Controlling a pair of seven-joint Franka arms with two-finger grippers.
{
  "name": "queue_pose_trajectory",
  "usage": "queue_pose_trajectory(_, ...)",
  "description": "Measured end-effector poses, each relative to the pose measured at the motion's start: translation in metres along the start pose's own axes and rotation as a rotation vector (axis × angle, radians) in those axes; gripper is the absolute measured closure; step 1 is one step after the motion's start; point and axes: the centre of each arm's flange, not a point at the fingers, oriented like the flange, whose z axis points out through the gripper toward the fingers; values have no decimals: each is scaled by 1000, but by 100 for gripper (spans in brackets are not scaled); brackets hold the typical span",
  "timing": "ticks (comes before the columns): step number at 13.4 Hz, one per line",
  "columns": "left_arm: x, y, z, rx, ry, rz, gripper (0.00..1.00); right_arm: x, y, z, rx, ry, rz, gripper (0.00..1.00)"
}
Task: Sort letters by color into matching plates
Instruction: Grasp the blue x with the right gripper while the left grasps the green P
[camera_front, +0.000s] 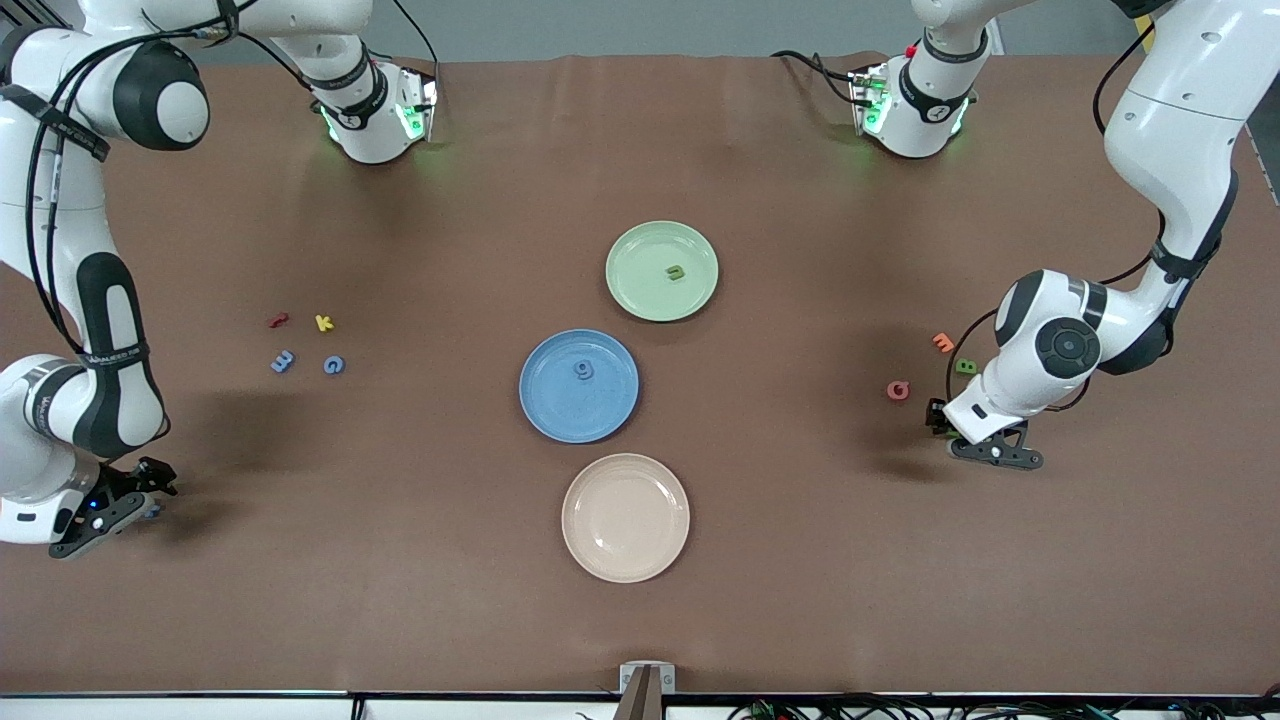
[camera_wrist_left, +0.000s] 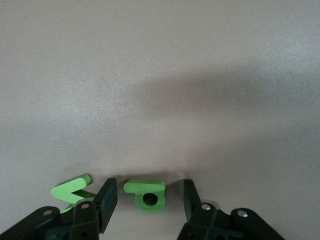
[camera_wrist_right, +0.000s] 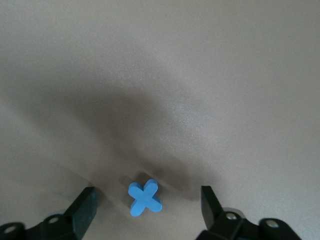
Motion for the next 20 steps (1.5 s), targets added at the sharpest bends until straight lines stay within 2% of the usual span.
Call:
queue_pose_trajectory(1,0,-1,0,0,3,16,41,0,0,0,0,0,0,9)
queue_pose_trajectory(3,0,-7,0,0,4,26,43,0,1,-1,-3,2,0,26)
queue_pose_trajectory(4,-1,-10,0,0,5,26,44,0,1,-1,-3,1,1,26)
queue_pose_trajectory(6,-1,-12,0,-1,7,28,50,-2,2,0,-1,0,4,41)
queue_pose_trajectory(12,-1,-10,2,-6,7,30,52,-3,2,4,-5,4,7,48)
queue_pose_trajectory(14,-1,-11,2,-6,8,28,55,-4,3,3,-10,6,8,52)
queue_pose_trajectory(15,0,-12,1,-5,11,28,61,-4,4,3,-13,7,10,60)
queue_pose_trajectory(16,0,-12,0,-5,11,28,61,-4,4,3,-13,8,10,60)
queue_pose_trajectory(17,0,-12,0,-5,11,28,61,-4,5,2,-16,9,10,67)
queue_pose_trajectory(20,2,-12,-2,-4,19,27,62,-3,5,0,-11,8,10,70)
